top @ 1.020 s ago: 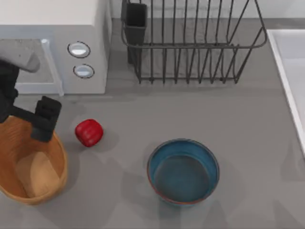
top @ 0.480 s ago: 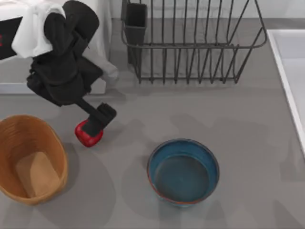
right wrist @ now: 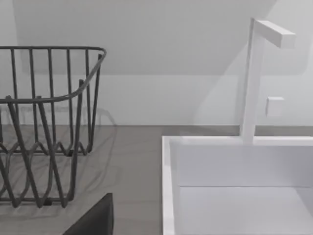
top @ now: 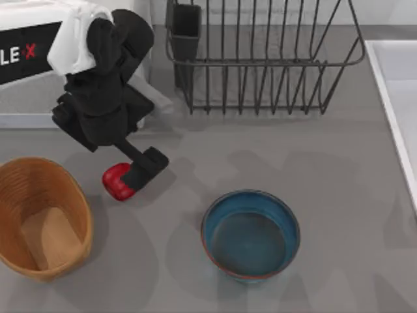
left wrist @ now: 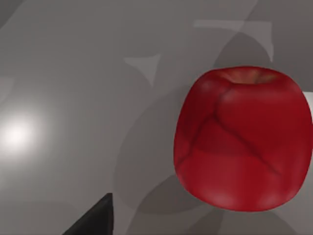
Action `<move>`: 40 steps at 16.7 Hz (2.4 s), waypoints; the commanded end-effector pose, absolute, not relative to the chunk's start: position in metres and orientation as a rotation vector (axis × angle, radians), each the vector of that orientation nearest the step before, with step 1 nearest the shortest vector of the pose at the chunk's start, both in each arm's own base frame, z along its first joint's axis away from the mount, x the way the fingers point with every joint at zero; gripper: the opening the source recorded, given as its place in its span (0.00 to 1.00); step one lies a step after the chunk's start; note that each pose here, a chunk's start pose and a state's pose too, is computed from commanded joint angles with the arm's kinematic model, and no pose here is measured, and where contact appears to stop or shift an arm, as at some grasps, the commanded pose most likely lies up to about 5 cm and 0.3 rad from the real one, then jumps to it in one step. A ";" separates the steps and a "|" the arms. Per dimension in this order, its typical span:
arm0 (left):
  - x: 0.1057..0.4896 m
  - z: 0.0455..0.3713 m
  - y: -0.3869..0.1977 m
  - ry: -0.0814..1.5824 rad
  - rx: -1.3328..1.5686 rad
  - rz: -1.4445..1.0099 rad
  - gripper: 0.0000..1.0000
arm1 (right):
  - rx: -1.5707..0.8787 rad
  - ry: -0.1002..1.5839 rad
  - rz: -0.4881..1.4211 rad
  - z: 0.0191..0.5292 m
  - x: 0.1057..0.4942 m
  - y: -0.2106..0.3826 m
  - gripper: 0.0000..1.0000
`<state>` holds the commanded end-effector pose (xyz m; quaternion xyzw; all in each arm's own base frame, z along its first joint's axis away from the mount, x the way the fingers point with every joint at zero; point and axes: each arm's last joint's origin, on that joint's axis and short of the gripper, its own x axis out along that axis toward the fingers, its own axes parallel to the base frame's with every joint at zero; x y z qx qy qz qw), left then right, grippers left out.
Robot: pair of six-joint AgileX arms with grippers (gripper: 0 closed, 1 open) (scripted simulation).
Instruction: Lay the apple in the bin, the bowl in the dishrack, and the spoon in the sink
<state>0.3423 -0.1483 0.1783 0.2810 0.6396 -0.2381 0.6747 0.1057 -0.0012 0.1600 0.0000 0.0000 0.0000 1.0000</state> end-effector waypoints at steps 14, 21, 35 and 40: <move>0.347 0.109 -0.146 1.439 0.632 -0.536 1.00 | 0.000 0.000 0.000 0.160 0.106 -0.001 1.00; 0.347 0.109 -0.146 1.439 0.632 -0.536 0.55 | 0.000 0.000 0.000 0.160 0.106 -0.001 1.00; 0.347 0.109 -0.146 1.439 0.632 -0.536 0.00 | 0.000 0.000 0.000 0.160 0.106 -0.001 1.00; 0.346 0.126 -0.150 1.438 0.591 -0.558 0.00 | 0.000 0.000 0.000 0.160 0.106 -0.001 1.00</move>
